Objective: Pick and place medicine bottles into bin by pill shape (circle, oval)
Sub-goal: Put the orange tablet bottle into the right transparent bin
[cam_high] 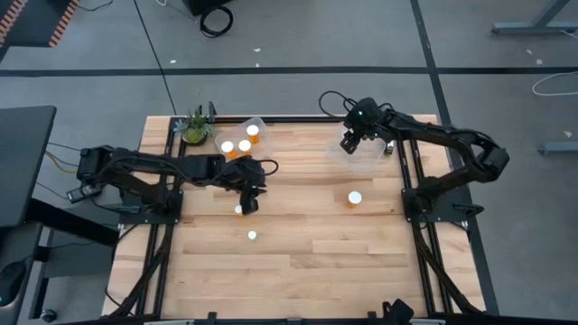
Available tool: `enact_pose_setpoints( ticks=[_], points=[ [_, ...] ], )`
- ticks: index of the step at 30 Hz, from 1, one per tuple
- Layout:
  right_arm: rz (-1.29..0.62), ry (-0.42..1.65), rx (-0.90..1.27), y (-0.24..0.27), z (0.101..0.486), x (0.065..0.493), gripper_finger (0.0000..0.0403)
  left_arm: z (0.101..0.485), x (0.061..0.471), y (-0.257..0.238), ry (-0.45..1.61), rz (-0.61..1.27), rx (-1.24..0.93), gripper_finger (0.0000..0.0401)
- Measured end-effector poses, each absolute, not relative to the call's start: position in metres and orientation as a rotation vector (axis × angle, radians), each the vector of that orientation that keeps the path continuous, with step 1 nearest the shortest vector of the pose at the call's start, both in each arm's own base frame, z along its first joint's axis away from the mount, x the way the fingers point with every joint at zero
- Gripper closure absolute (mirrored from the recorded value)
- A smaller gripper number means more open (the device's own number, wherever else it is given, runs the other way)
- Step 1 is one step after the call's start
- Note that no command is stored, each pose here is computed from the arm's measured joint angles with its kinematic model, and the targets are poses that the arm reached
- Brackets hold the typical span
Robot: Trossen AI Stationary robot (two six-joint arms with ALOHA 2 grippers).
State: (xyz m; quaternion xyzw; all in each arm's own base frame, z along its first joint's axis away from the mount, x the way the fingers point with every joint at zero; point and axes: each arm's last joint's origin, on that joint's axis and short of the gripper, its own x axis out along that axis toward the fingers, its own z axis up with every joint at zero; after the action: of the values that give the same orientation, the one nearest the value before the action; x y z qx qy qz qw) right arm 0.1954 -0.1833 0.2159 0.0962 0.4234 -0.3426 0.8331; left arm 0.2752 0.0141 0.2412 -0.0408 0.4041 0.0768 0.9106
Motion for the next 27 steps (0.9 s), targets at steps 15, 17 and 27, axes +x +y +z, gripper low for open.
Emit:
enact_pose_setpoints(
  ticks=[15,17,27],
  points=[
    [-0.588,0.793,0.105,-0.135,0.243,0.214,0.0201,0.237,0.247,0.010,1.208,0.081,-0.080,0.0224],
    [-0.571,0.789,0.094,-0.130,0.244,0.216,0.0201,0.235,0.242,0.010,1.262,0.082,-0.081,0.0210],
    [-0.515,0.785,0.069,-0.117,0.245,0.224,0.0201,0.226,0.231,0.006,1.377,0.105,-0.126,0.0165]
  ],
)
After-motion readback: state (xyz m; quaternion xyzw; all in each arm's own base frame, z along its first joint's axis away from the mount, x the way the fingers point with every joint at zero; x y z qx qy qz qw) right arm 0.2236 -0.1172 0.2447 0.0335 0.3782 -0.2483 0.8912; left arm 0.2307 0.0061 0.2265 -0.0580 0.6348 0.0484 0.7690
